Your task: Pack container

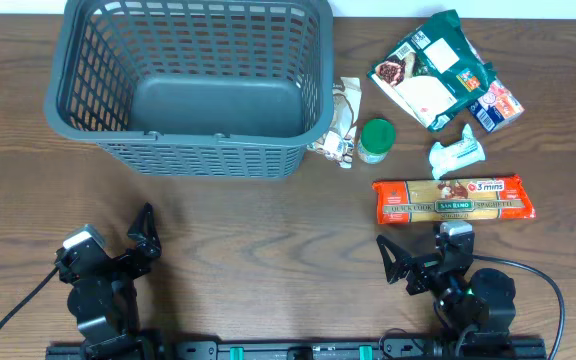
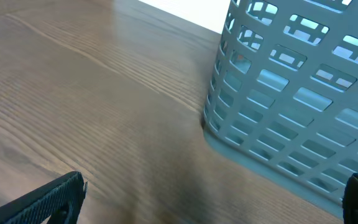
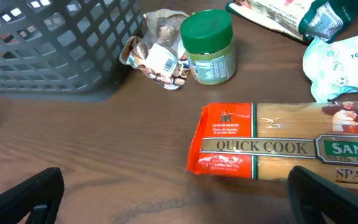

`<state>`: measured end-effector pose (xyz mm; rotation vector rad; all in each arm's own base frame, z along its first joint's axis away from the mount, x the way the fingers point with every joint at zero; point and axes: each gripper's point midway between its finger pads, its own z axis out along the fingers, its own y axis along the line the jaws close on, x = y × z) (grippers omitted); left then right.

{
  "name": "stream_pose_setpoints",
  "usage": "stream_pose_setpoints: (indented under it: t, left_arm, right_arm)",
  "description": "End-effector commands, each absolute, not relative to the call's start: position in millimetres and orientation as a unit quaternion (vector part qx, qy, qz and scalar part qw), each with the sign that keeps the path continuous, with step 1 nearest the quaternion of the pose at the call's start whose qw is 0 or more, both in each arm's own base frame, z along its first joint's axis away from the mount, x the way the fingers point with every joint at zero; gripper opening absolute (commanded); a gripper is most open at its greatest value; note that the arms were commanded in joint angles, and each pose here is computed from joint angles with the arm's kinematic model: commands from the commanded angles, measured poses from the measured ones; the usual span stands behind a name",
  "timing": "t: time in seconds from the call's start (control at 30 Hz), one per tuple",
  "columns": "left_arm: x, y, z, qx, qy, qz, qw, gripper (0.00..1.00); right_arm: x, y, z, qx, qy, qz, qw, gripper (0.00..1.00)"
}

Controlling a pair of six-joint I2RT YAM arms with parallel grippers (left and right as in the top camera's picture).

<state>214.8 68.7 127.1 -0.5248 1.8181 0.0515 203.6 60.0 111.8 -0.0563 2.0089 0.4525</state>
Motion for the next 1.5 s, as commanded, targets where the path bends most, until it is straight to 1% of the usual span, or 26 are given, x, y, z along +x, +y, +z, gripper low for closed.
stream_pose_setpoints:
  t: [0.0,1.17,1.3,1.37,1.47]
  left_arm:
    - [215.1,67.4,118.1,-0.226,0.784,0.018,0.578,0.99]
    - [215.1,67.4,118.1,-0.226,0.784,0.018,0.578,0.99]
    - [215.1,67.4,118.1,-0.226,0.784,0.018,0.578,0.99]
    - [215.1,67.4,118.1,-0.226,0.784,0.018,0.578,0.99]
    - [215.1,67.4,118.1,-0.226,0.784,0.018,0.578,0.99]
  right_arm:
    - [203.5,60.8,112.2,-0.024,0.834,0.190,0.517,0.99]
    - [202.9,61.7,112.0,-0.023,0.835,0.194,0.515,0.99]
    - [202.6,62.1,110.9,0.026,0.837,0.225,0.499,0.99]
    - [202.4,63.4,114.6,0.037,0.836,0.235,0.495,0.99]
    - [205.4,63.9,131.0,0.016,0.831,0.226,0.508,0.99]
